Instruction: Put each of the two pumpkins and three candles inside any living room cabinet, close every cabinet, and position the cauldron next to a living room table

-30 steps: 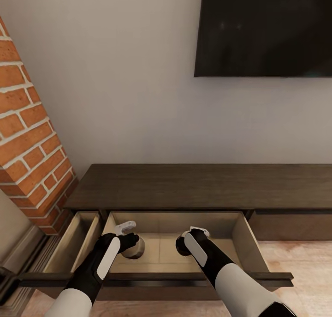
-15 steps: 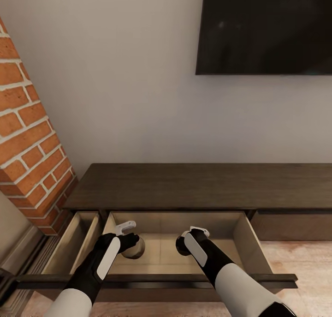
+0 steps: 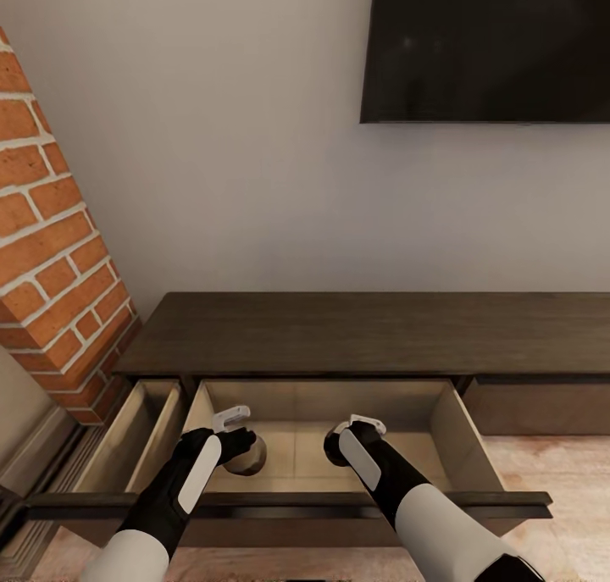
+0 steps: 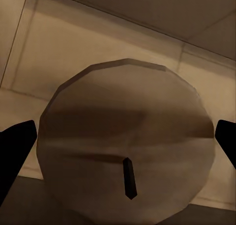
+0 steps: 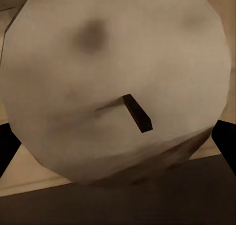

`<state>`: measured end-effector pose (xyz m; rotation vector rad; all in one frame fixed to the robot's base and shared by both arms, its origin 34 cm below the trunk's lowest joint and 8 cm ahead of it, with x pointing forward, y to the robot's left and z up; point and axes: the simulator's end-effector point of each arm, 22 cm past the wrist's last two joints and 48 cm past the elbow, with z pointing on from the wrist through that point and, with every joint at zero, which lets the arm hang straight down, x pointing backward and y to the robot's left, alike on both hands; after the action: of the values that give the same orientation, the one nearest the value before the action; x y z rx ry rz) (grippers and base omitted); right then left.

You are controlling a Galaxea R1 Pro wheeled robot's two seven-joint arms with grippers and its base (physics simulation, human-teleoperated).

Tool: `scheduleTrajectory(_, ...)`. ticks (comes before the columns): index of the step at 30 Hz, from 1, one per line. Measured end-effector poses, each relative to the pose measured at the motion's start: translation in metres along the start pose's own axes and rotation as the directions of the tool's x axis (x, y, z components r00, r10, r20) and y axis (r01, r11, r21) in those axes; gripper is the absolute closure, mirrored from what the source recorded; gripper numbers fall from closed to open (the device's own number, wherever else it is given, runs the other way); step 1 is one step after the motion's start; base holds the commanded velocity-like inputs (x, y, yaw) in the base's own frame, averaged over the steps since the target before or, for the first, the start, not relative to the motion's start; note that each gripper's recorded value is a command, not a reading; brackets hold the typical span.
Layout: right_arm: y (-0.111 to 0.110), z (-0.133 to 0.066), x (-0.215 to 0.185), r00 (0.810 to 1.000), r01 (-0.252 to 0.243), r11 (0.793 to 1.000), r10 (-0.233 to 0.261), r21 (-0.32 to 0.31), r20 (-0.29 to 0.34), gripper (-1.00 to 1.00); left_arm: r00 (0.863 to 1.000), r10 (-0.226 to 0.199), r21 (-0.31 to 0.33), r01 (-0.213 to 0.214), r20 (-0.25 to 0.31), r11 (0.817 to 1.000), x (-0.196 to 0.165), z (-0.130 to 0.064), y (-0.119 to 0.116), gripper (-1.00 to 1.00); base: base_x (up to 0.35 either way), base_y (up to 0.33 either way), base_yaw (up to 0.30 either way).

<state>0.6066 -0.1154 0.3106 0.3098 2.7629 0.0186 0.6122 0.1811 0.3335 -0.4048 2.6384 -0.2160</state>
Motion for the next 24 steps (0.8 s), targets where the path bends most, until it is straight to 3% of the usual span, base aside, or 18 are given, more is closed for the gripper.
scheduleTrajectory(20,-0.005,0.012,0.011,1.0,0.006,1.0,-0.006,0.013,-0.008,1.0,1.0,-0.001,-0.001,0.001,-0.009,1.0,0.008,0.008,0.003,1.0,0.003,0.0,0.0)
scheduleTrajectory(24,-0.006,0.013,0.007,1.0,-0.008,1.0,0.008,0.018,0.014,1.0,1.0,-0.002,-0.001,0.002,-0.007,1.0,0.008,0.008,0.003,1.0,0.051,0.0,0.0)
